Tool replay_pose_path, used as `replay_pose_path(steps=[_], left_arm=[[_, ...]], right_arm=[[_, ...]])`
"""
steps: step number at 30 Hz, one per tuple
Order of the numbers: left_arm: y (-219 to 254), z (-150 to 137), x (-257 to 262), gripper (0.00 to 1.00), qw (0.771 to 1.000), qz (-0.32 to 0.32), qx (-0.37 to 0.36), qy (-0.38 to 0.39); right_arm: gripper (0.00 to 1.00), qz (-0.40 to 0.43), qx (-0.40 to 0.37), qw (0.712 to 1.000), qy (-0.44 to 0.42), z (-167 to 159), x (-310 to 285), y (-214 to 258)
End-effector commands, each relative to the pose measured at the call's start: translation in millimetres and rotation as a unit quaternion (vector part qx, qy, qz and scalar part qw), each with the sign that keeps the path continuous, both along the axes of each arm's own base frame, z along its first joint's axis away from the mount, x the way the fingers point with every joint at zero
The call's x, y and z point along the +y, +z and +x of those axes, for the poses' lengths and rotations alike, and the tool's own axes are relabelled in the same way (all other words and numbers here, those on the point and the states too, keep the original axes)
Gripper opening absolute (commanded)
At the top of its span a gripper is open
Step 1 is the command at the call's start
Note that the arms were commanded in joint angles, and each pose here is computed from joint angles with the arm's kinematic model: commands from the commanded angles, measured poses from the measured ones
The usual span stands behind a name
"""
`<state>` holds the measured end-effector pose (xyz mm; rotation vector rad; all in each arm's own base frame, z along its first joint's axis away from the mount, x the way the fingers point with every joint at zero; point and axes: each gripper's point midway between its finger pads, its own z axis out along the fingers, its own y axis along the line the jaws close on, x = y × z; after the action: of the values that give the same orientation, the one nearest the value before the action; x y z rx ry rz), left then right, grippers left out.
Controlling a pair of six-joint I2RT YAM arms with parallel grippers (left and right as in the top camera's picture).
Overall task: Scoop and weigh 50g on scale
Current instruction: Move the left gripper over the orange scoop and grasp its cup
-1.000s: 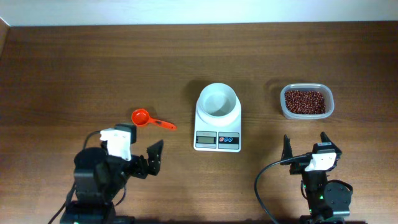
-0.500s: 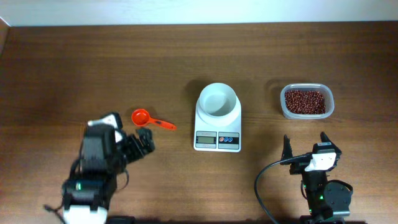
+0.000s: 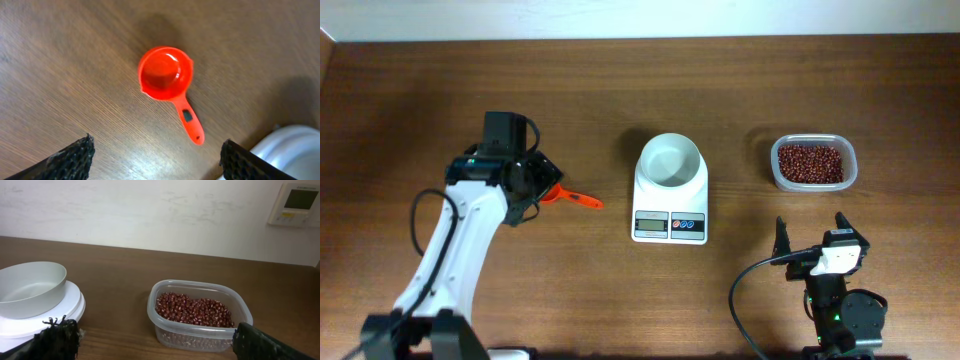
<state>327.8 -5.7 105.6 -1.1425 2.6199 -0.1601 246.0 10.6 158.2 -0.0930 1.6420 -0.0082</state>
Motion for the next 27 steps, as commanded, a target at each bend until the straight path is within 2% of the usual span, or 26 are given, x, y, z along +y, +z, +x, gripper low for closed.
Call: replay_pose_path(steps=[1, 3, 5, 13, 22, 25, 27], left_arm=[[-20.7, 4.5, 7.7, 0.78, 0.996, -0.003, 0.028, 0.085], [-31.0, 8.7, 10.1, 0.74, 0.995, 0.001, 0.034, 0.095], [-41.8, 14.6, 14.3, 0.65, 0.994, 0.003, 0.038, 0.101], [-69.0, 19.2, 24.4, 0.63, 0.992, 0.008, 0.06, 0.114], [-92.3, 23.2, 22.6, 0.47, 0.991, 0.006, 0.076, 0.113], [-93.5, 25.8, 22.7, 0.37, 0.991, 0.005, 0.072, 0.113], [-93.4, 26.7, 22.7, 0.37, 0.991, 0.005, 0.071, 0.113]], right_arm=[[0.99, -0.002, 0.002, 1.0, -0.003, -0.1, -1.7, -2.3], [0.99, -0.002, 0.002, 1.0, -0.004, -0.1, -1.8, -2.3], [0.99, -0.002, 0.002, 1.0, -0.004, -0.1, -1.8, -2.3], [0.99, -0.002, 0.002, 1.0, -0.004, -0.1, -1.8, -2.3], [0.99, -0.002, 0.002, 1.0, -0.004, -0.1, -1.8, -2.3], [0.99, -0.002, 0.002, 1.0, -0.003, -0.1, -1.7, -2.3], [0.99, -0.002, 0.002, 1.0, -0.004, -0.1, -1.8, -2.3]])
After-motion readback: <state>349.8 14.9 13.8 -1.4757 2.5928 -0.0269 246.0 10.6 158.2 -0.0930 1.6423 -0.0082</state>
